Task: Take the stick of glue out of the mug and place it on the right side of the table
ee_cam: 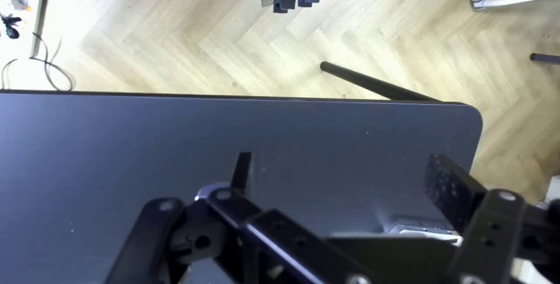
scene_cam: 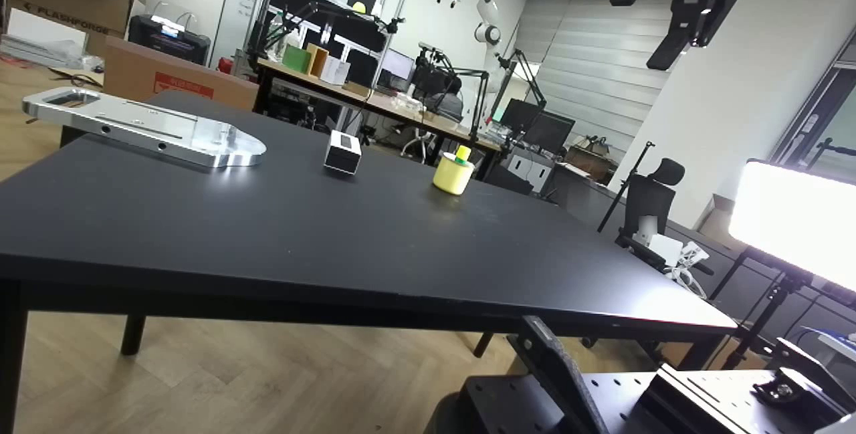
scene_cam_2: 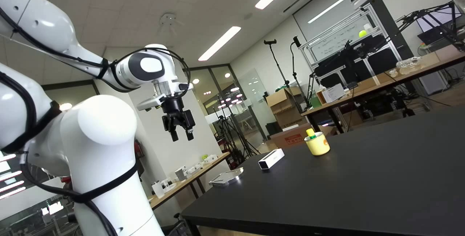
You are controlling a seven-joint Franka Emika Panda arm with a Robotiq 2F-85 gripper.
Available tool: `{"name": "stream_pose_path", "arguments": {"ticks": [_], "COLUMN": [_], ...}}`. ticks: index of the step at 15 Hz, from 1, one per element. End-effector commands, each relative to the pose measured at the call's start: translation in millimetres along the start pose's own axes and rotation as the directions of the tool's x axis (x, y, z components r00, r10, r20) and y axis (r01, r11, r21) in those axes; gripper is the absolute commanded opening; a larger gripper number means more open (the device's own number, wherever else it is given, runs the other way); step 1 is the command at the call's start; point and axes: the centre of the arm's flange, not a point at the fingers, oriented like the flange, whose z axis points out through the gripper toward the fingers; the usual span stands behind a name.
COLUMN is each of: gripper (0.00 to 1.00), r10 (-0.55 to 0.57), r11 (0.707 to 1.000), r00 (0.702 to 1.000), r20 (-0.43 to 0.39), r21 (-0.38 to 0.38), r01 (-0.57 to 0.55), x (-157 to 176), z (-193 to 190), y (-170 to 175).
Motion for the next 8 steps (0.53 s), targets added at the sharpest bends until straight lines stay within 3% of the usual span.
{"name": "stream_pose_path", "arguments": {"ticks": [1,4,8], "gripper": [1.00,1.00,1.00], "r10": [-0.027,-0.036,-0.075], "r11": [0.991,0.972,0.947], "r00": [0.998,0.993,0.994], "r20": [-0.063,-0.113,-0.081], "r21": [-0.131,-0.233,-0.318], "r01": [0.019,0.009,0.046], "x": [21,41,72], "z": [-22,-49,-86], "y": [24,59,115]}}
